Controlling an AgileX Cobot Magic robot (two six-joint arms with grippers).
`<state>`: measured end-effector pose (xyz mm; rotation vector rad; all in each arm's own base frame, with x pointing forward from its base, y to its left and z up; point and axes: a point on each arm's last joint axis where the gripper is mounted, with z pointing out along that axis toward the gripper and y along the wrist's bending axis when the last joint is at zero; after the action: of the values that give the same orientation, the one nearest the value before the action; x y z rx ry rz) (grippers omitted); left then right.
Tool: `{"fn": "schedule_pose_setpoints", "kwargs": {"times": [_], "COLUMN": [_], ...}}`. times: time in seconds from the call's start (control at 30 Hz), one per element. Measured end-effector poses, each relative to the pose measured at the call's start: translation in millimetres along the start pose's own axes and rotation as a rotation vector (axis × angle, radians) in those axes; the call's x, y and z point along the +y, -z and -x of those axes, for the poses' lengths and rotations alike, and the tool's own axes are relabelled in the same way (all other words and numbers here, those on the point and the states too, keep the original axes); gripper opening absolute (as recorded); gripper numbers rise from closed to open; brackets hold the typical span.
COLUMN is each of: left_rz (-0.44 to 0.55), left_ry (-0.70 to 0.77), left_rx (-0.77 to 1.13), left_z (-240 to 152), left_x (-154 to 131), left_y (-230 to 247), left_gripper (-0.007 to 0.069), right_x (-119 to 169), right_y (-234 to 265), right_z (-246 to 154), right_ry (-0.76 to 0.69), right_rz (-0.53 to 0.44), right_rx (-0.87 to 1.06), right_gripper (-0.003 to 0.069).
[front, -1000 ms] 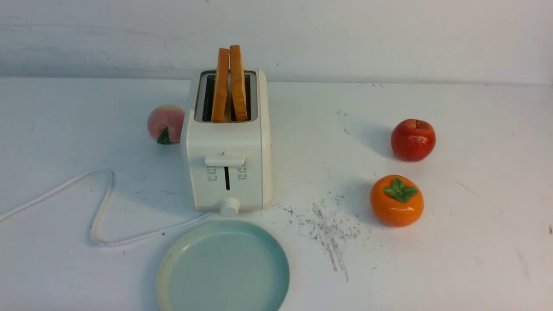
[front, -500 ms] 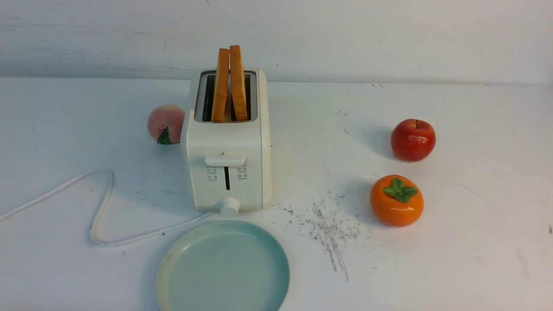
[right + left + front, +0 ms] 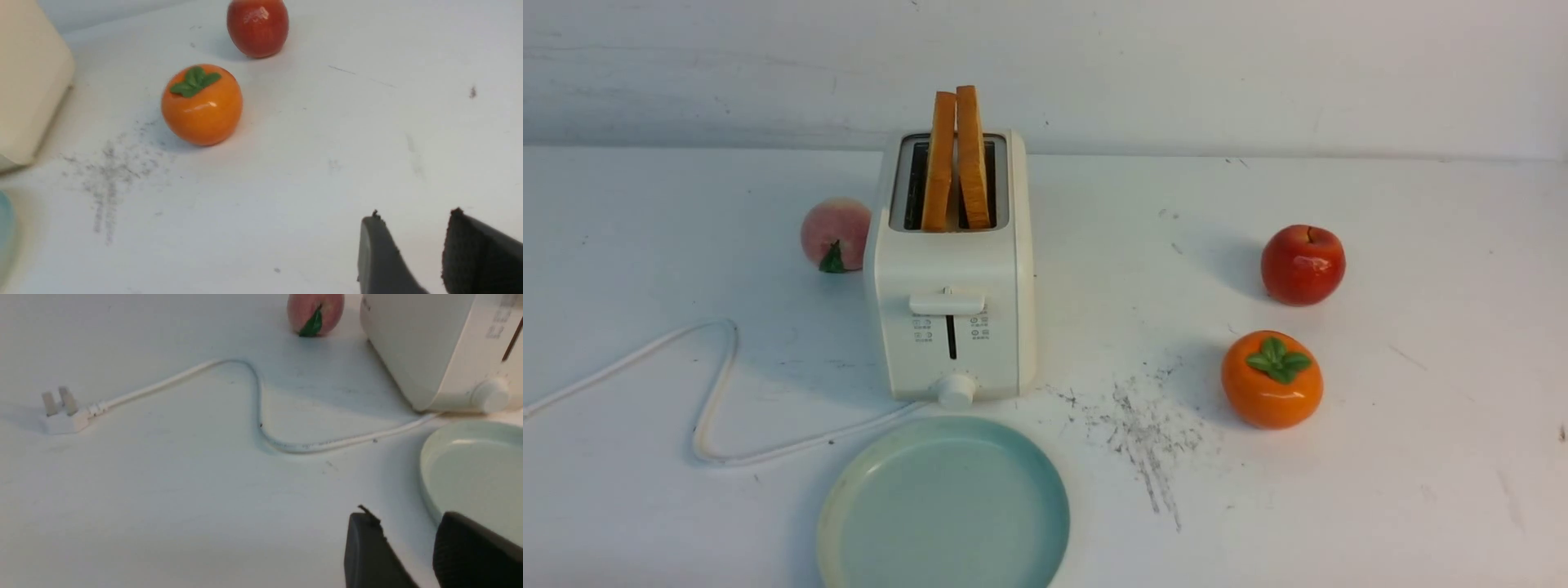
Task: Take toasted bread from bread machine on white table place on plate.
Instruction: 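Reach for a toast slice standing in the toaster with the left gripper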
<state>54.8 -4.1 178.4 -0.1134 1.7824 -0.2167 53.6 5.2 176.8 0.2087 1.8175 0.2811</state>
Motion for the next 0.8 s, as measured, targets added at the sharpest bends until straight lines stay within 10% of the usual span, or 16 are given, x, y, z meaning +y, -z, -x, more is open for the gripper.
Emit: {"fn": "schedule_pose_setpoints", "kwargs": {"times": [0.33,0.8], "left_rz": [-0.146,-0.182], "left_ry": [0.318,0.329], "left_rx": [-0.329,-0.436], "left_z": [30.8,40.1], "left_x": [-8.1,-9.3], "left_y": [5.8,9.9], "left_gripper": [0.0238,0.0238], "right_x": [11.2,9.7], "right_y": [1.9,4.1], "right_z": [15.4,24.9], "right_ry": [-0.537,-0.77], "right_rz": [0.169,0.208], "right_rx": [-0.135,-0.219], "right_gripper": [0.024,0.0232]}}
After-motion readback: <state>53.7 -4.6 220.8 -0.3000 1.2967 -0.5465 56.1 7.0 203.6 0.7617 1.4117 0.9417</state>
